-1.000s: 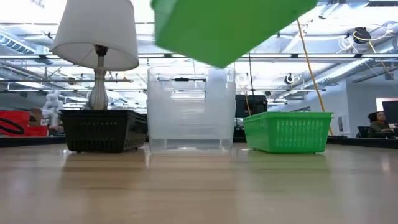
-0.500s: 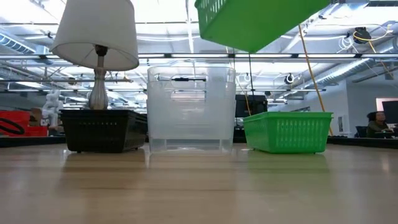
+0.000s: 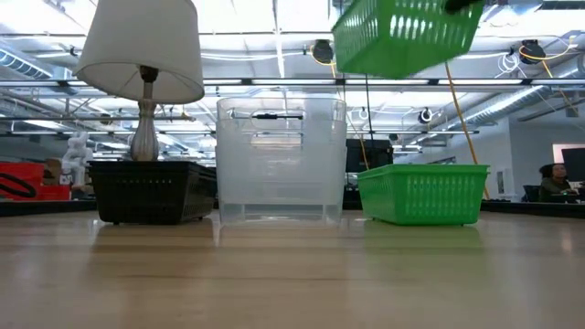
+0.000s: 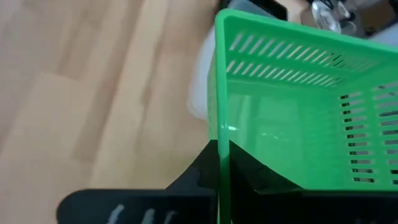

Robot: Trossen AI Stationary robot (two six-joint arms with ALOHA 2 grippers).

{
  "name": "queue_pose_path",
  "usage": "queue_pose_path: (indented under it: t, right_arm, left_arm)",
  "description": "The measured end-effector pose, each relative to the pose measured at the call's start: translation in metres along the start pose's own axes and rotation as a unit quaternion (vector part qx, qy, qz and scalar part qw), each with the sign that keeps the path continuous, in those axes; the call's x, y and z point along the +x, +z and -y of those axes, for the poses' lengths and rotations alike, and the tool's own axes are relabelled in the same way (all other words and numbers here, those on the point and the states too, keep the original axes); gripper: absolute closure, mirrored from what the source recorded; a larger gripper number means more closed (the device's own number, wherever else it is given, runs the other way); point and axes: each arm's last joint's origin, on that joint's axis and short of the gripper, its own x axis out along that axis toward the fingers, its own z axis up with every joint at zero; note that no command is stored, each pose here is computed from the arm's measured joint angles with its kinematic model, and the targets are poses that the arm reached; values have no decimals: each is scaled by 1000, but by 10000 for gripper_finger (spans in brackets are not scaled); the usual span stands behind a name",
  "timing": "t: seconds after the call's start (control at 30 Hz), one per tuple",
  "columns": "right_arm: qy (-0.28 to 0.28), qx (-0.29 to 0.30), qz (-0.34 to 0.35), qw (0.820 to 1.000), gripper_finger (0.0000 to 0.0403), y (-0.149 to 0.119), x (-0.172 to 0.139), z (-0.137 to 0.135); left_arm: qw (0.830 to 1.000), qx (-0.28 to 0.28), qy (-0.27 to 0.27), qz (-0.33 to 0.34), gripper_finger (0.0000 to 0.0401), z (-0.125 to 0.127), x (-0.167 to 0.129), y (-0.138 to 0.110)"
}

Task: Stack baskets by color
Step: Stack the bottom green bin on the green bins

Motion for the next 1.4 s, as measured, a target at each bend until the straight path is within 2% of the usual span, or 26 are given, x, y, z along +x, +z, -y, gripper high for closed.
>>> queue_pose_path:
  t: [0.33, 0.47, 0.63, 0.9, 1.03, 1.4]
  right_arm:
    - [-37, 26, -22, 999, 399, -48, 26, 29]
    - [-6, 16, -7, 1000, 399, -68, 41, 35]
    - [-1, 37, -3, 999, 399, -86, 53, 43]
    - [10, 55, -15, 998, 399, -95, 65, 42]
    - [33, 54, -26, 998, 399, -97, 71, 38]
    - [34, 67, -34, 997, 398, -98, 73, 37]
  left_arm:
    - [1000, -2, 0, 1, 274, 0, 0, 0]
    - [1000, -2, 0, 0, 274, 0, 0, 0]
    - [1000, -2, 0, 0, 274, 0, 0, 0]
    - [1000, -1, 0, 0, 274, 0, 0, 0]
    - [1000, -1, 0, 0, 274, 0, 0, 0]
    - [1000, -1, 0, 0, 274, 0, 0, 0]
